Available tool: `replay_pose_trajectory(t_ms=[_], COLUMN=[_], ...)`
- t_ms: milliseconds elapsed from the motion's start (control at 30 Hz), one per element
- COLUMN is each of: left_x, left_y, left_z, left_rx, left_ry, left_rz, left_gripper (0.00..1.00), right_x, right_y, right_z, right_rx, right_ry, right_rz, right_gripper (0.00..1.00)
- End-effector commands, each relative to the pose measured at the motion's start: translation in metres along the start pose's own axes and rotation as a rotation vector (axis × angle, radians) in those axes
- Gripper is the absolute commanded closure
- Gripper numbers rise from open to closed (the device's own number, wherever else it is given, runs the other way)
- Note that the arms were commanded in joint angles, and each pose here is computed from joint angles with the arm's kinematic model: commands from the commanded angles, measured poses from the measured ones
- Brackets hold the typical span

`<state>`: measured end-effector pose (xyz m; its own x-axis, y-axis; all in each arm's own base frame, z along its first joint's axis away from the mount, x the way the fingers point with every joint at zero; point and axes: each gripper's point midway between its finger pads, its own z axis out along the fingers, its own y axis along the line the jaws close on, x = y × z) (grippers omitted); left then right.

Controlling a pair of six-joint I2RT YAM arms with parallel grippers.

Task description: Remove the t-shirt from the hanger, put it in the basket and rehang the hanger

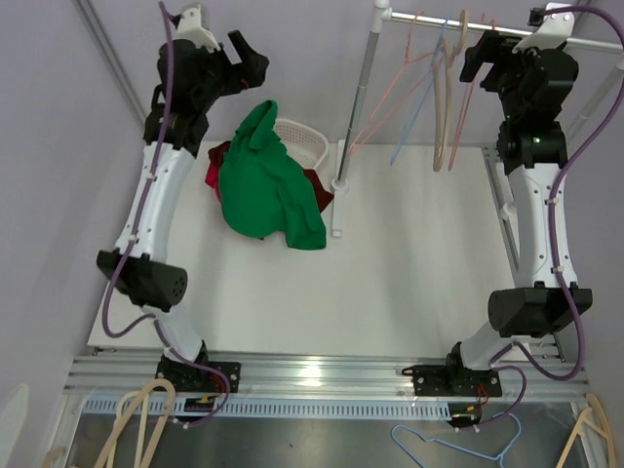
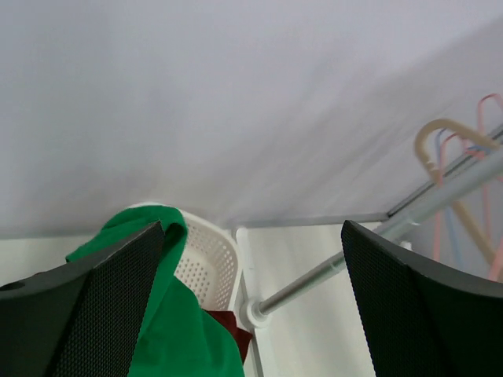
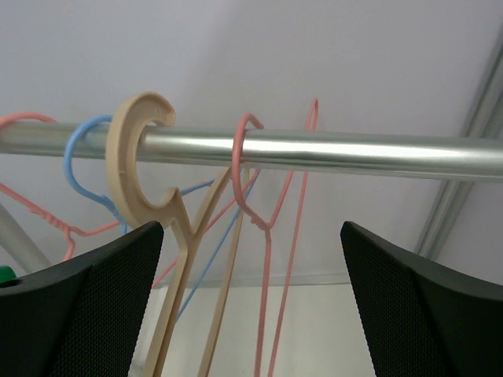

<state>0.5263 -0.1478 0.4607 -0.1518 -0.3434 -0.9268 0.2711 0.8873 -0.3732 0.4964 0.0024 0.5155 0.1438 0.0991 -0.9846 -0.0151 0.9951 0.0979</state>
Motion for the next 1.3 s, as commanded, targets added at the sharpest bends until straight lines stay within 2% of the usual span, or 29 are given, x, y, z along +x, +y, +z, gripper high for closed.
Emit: replay_pose_trajectory(t_ms=[0,33,67,100,133,167,200,233,267,333,400,433,500,533,600,767,800,833,900,933,1000,1067,1267], left_x=[-0.049,-0.044,-0.053,-0.042,-0.045,-0.059,-0.062,-0.046,-0.059,-0.032,-0.042,-0.021,-0.022,0.0,0.014,0.073,0.095,0.114,0.12,0.144,0.148,0.17,0.193], left_y=[-0.026,-0.025,-0.033,-0.03,-0.035,-0.047,-0.05,-0.046,-0.058,-0.049,-0.061,-0.054,-0.062,-0.056,-0.061,-0.045,-0.04,-0.034,-0.036,-0.027,-0.026,-0.019,-0.011], left_z=[-0.05,-0.056,-0.075,-0.079,-0.088,-0.112,-0.122,-0.125,-0.15,-0.157,-0.191,-0.192,-0.221,-0.221,-0.234,-0.267,-0.268,-0.27,-0.287,-0.287,-0.302,-0.307,-0.328], left_rx=[0.039,0.037,0.047,0.038,0.047,0.072,0.078,0.069,0.098,0.075,0.105,0.091,0.12,0.109,0.131,0.084,0.083,0.081,0.118,0.099,0.122,0.121,0.135], left_ry=[-0.131,-0.122,-0.146,-0.122,-0.131,-0.169,-0.18,-0.151,-0.194,-0.154,-0.198,-0.156,-0.177,-0.134,-0.111,-0.039,0.0,0.029,0.024,0.075,0.065,0.107,0.151], left_rz=[0.048,0.05,0.056,0.056,0.056,0.059,0.061,0.058,0.061,0.055,0.051,0.044,0.033,0.026,0.006,-0.036,-0.036,-0.036,-0.054,-0.046,-0.055,-0.046,-0.043], left_gripper=[0.01,0.0,0.0,0.0,0.01,0.01,0.0,0.0,0.01,0.01,0.0,0.0,0.01,0.01,0.0,0.0,0.0,0.01,0.0,0.0,0.0,0.0,0.01], right_x=[-0.063,-0.077,-0.068,-0.08,-0.071,-0.073,-0.076,-0.077,-0.087,-0.077,-0.08,-0.074,-0.065,-0.061,-0.054,-0.002,0.004,0.01,0.022,0.026,0.038,0.043,0.108], right_y=[-0.002,-0.003,-0.011,-0.013,-0.016,-0.017,-0.017,-0.017,-0.015,-0.01,-0.002,0.003,0.025,0.035,0.06,0.096,0.106,0.109,0.115,0.117,0.117,0.115,0.111], right_z=[-0.042,-0.059,-0.065,-0.087,-0.084,-0.103,-0.114,-0.124,-0.147,-0.163,-0.187,-0.194,-0.21,-0.215,-0.232,-0.246,-0.251,-0.255,-0.261,-0.267,-0.273,-0.284,-0.297], right_rx=[0.044,0.058,0.102,0.118,0.137,0.145,0.147,0.149,0.145,0.122,0.083,0.058,-0.055,-0.105,-0.237,-0.423,-0.48,-0.49,-0.516,-0.525,-0.523,-0.523,-0.504], right_ry=[-0.118,-0.142,-0.119,-0.138,-0.12,-0.118,-0.122,-0.124,-0.144,-0.106,-0.102,-0.075,-0.036,-0.02,0.016,0.168,0.193,0.213,0.255,0.275,0.302,0.3,0.426], right_rz=[0.011,0.02,0.037,0.046,0.055,0.064,0.074,0.091,0.105,0.128,0.148,0.157,0.208,0.229,0.299,0.421,0.43,0.437,0.437,0.427,0.42,0.414,0.418], right_gripper=[0.0,0.0,0.01,0.01,0.01,0.01,0.01,0.0,0.0,0.01,0.01,0.0,0.0,0.0,0.0,0.01,0.0,0.01,0.01,0.01,0.01,0.01,0.01])
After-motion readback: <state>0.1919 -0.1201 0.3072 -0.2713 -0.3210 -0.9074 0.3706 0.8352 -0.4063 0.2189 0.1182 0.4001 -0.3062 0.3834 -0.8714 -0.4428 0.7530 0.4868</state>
